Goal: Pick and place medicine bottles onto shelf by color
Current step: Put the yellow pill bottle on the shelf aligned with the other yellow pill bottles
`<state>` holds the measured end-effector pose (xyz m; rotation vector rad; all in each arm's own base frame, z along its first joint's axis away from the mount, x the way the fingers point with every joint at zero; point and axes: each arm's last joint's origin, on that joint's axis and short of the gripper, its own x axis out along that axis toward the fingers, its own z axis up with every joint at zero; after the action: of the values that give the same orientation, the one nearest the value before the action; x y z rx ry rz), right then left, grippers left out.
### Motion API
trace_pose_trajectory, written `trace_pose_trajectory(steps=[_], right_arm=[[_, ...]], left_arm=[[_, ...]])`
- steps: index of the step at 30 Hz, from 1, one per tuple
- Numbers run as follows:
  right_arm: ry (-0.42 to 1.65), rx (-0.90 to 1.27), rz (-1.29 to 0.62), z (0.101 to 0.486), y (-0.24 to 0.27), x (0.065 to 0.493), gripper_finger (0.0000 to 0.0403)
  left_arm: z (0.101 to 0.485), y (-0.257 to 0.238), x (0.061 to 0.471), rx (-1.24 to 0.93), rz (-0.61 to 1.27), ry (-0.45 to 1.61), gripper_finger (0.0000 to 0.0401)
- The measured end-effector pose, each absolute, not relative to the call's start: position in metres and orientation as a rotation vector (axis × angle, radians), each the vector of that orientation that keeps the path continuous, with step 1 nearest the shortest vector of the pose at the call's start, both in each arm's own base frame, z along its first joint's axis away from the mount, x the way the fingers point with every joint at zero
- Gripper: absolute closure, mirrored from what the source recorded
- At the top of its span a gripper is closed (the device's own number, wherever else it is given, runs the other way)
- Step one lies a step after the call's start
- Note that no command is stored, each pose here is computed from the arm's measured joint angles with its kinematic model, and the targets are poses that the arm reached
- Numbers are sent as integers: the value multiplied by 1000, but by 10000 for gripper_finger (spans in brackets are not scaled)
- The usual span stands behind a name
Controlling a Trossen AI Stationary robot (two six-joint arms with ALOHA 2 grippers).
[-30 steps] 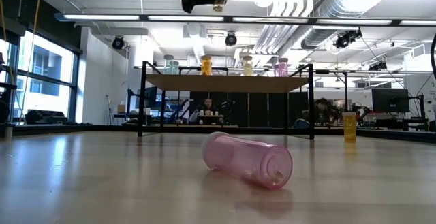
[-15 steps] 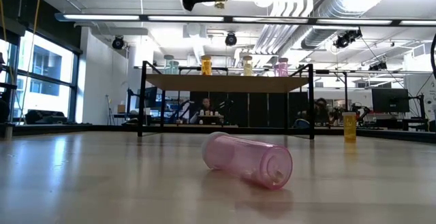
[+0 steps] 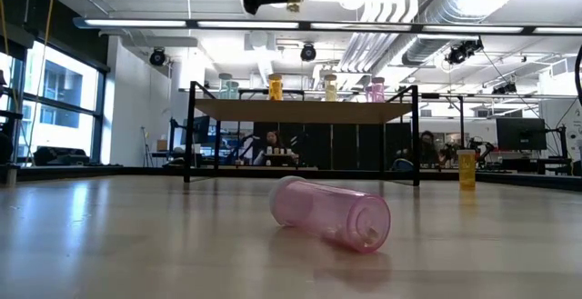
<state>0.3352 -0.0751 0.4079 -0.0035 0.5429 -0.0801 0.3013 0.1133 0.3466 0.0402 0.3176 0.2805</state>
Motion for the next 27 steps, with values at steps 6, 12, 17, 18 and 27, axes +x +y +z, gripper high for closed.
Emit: trace_pose_trajectory(steps=[6, 12, 17, 18, 27], right_arm=[[553, -6, -153, 409, -78, 332, 298], [543, 16, -209, 422, -82, 312, 299], [493, 10, -286, 442, -84, 284, 299], [477, 1, -318, 447, -84, 277, 299], [447, -35, -489, 473, -73, 223, 299]], left_arm=[[347, 114, 300, 23, 306, 316, 216], [359, 111, 288, 32, 369, 295, 184], [373, 108, 276, 59, 415, 254, 181], [375, 107, 274, 72, 417, 253, 181], [388, 103, 260, 114, 452, 221, 181]])
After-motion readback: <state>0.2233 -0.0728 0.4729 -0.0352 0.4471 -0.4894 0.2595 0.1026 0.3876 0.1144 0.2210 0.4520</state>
